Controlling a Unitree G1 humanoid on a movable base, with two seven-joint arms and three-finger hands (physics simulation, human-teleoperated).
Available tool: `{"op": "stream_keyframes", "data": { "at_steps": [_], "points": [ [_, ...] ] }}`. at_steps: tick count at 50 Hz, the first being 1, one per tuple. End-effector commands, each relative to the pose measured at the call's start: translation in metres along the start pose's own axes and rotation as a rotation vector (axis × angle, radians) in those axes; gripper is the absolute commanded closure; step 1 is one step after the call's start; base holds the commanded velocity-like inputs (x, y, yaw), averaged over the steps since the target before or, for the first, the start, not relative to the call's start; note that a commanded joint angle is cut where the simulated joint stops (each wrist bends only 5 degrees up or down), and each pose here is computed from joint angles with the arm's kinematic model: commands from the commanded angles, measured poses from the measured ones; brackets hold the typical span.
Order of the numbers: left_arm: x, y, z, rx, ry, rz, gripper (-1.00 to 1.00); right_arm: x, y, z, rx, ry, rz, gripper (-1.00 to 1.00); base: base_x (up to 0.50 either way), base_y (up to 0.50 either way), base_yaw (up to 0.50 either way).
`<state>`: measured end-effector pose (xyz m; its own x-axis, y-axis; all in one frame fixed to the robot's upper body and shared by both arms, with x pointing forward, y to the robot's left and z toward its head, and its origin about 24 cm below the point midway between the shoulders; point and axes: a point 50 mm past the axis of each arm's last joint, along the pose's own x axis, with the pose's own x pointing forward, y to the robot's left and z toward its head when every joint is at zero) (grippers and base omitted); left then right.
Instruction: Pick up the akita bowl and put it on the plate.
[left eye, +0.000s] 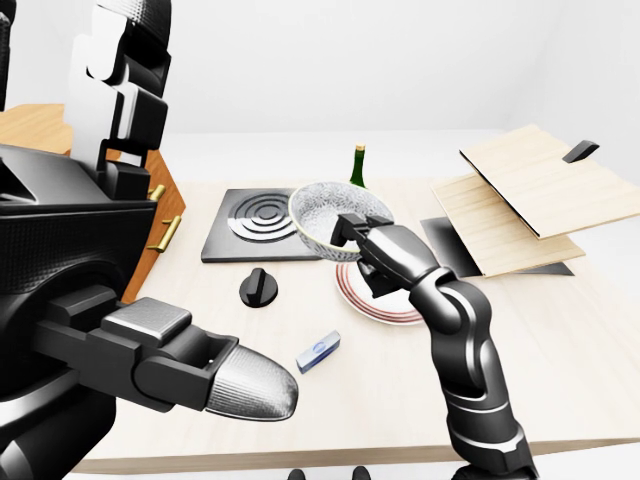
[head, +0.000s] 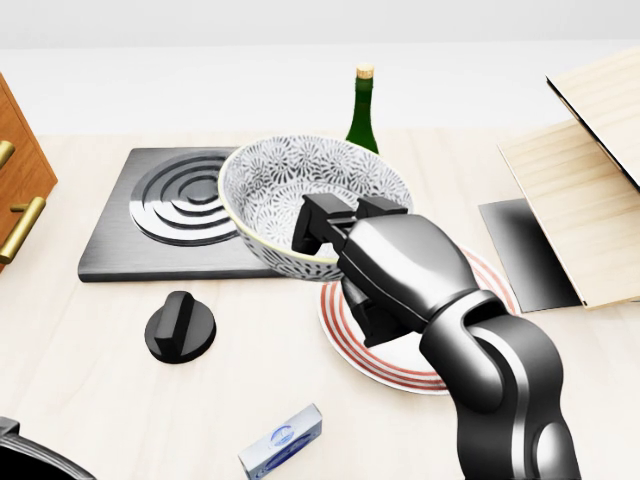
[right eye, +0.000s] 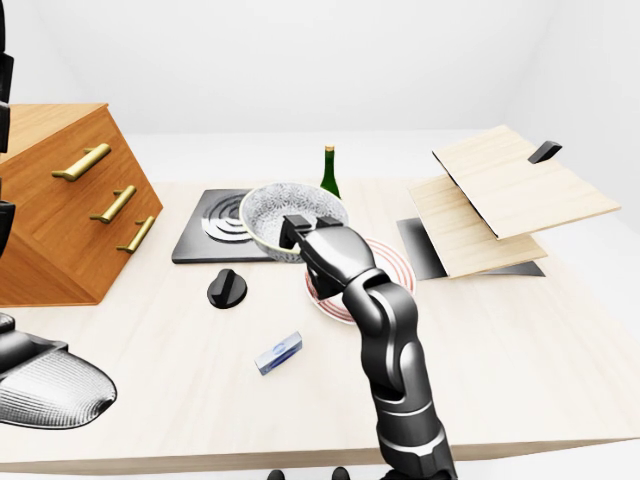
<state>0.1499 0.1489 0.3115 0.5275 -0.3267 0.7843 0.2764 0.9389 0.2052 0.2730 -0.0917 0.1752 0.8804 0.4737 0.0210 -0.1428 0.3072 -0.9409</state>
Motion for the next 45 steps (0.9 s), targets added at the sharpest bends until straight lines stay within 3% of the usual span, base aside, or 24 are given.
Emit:
{"op": "stream_keyframes", "data": {
  "at_steps": [1,9,22,45],
  "points": [
    [0.0,0.0,0.0,0.002,0.003,-0.002,-0.96,-0.009,-0.006,-0.022,-0.034,0.096,-0.027,1.0,0.0,0.0,0.0],
    [0.0,-0.001,-0.001,0.001,0.002,-0.003,-0.95,-0.014,-0.02,-0.04,-0.056,0.161,-0.063,1.0,0.0,0.0,0.0],
    [0.0,-0.001,0.0,0.003,0.004,-0.007,-0.96,-0.017,-0.017,-0.063,-0.103,0.233,-0.052,1.0,0.0,0.0,0.0],
    [0.0,0.001,0.0,0.006,0.003,0.001,-0.95,-0.023,0.004,-0.08,-0.179,0.277,0.017,1.0,0.0,0.0,0.0]
  ]
}}
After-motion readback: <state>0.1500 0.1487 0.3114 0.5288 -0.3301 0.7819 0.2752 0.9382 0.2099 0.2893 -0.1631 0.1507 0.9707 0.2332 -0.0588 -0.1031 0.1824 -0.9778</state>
